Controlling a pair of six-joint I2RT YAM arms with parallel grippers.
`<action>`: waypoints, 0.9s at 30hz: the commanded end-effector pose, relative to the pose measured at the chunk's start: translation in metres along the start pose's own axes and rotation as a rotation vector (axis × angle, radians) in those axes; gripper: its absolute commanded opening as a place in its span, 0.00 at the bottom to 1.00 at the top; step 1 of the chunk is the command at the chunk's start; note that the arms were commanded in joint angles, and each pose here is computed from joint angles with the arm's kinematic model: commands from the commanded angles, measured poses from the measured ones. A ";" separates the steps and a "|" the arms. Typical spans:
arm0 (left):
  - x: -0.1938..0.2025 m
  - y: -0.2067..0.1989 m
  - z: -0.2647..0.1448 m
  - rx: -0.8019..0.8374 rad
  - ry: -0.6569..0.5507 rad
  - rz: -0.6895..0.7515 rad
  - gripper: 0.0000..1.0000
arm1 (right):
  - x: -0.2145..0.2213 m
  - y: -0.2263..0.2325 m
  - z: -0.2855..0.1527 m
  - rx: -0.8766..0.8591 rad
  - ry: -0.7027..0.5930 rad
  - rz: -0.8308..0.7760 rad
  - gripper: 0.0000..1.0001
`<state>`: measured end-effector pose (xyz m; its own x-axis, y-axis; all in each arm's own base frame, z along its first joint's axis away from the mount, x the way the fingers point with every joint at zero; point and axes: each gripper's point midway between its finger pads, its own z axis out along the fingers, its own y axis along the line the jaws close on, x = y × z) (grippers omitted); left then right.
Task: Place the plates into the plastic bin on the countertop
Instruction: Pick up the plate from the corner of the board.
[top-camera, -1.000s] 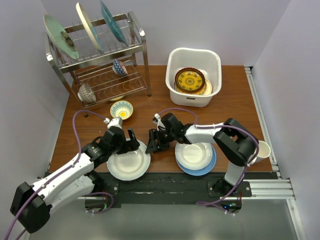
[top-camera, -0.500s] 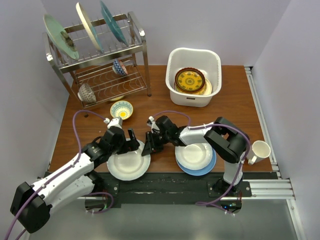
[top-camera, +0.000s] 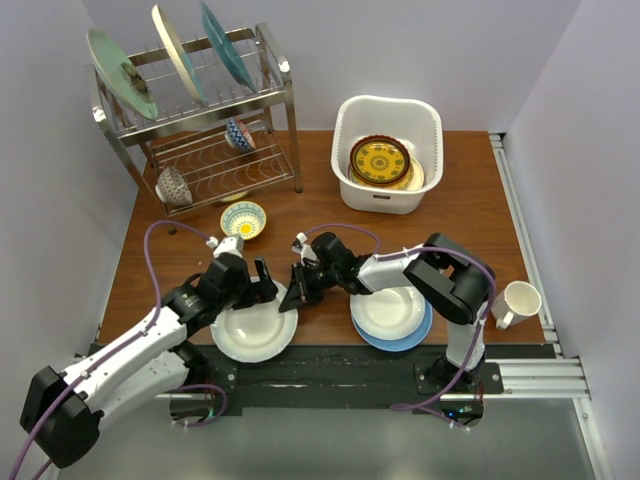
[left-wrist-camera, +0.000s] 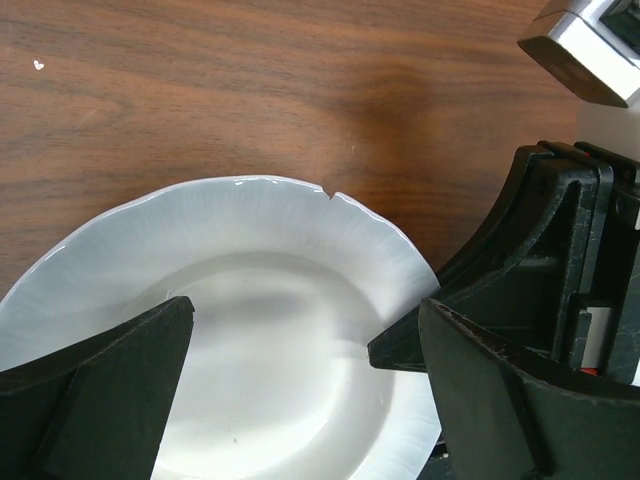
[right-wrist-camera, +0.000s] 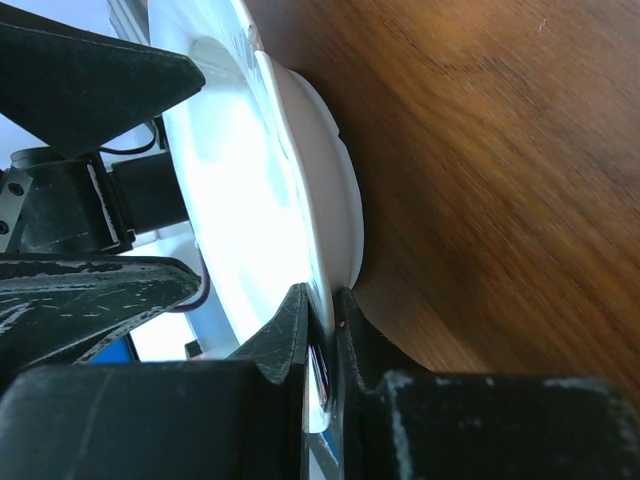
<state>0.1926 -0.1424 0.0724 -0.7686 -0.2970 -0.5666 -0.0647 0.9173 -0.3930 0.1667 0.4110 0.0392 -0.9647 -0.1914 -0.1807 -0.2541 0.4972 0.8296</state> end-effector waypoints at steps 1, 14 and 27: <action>-0.023 -0.014 -0.010 0.030 -0.072 -0.014 1.00 | -0.006 -0.012 -0.008 0.088 -0.046 -0.042 0.00; -0.039 -0.017 -0.030 0.062 -0.146 -0.021 1.00 | -0.032 -0.029 -0.029 0.164 -0.101 -0.025 0.00; -0.047 -0.013 -0.037 0.045 -0.180 -0.019 1.00 | -0.071 -0.046 -0.093 0.204 -0.215 -0.001 0.00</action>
<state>0.1967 -0.1328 0.1074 -0.6935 -0.3419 -0.6341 -0.0584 0.9040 -0.4236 0.2338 0.3480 0.0558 -0.9716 -0.0566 -0.2299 -0.2163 0.6071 0.7646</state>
